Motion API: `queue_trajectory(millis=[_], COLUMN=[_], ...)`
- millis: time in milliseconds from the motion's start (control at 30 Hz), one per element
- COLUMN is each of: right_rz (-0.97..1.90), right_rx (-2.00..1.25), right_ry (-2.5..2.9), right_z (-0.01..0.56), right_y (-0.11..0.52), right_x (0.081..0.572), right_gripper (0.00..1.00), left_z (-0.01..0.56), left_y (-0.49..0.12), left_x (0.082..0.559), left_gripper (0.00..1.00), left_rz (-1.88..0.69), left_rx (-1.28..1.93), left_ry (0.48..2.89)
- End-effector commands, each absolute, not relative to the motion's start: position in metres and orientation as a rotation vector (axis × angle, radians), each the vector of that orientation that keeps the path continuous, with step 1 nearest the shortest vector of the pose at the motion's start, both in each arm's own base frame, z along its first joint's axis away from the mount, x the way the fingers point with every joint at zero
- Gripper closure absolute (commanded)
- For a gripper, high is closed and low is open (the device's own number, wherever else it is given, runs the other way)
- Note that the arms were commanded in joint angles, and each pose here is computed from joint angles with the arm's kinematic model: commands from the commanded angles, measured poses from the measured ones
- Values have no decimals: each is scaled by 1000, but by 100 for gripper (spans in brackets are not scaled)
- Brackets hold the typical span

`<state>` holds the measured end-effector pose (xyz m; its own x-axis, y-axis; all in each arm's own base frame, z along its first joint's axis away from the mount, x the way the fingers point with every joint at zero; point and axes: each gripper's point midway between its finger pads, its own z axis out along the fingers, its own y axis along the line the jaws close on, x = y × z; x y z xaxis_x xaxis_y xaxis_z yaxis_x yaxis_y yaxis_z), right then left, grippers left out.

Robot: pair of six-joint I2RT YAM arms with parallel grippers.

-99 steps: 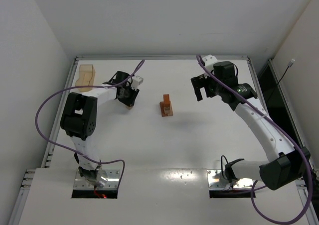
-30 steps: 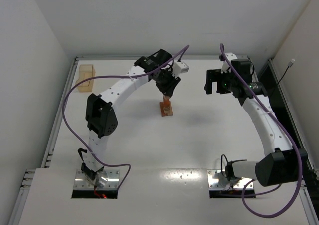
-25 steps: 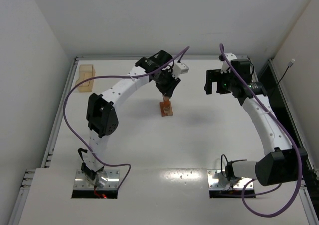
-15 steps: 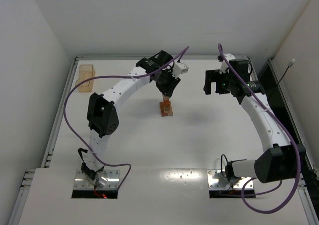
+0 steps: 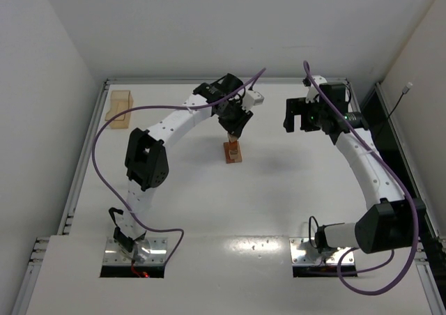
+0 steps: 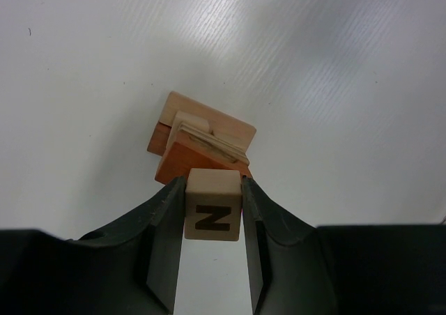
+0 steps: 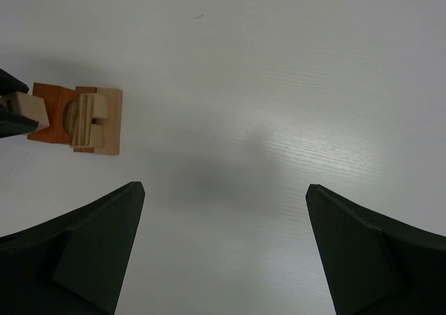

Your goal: Build the wood block tower

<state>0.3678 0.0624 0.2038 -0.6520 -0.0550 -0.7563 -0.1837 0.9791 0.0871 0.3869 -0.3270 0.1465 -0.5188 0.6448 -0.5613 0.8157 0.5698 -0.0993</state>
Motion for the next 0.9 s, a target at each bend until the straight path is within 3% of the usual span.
queue_trajectory(millis=[0,400,867], right_rz=[222,234,244], right_rx=[-167,-173,-178], right_ry=[2227,2226,2226], right_z=[216,216,214], right_y=[66,68,70], right_x=[378,377,379], right_gripper=[0,0,0], left_z=[152,144,138], left_y=[-333,-331,-329], left_x=[389,389,389], left_gripper=[100,100,89], left_rz=[-496,-483,-470], left_rx=[1150,1151,1151], left_ry=[2316,2335,2346])
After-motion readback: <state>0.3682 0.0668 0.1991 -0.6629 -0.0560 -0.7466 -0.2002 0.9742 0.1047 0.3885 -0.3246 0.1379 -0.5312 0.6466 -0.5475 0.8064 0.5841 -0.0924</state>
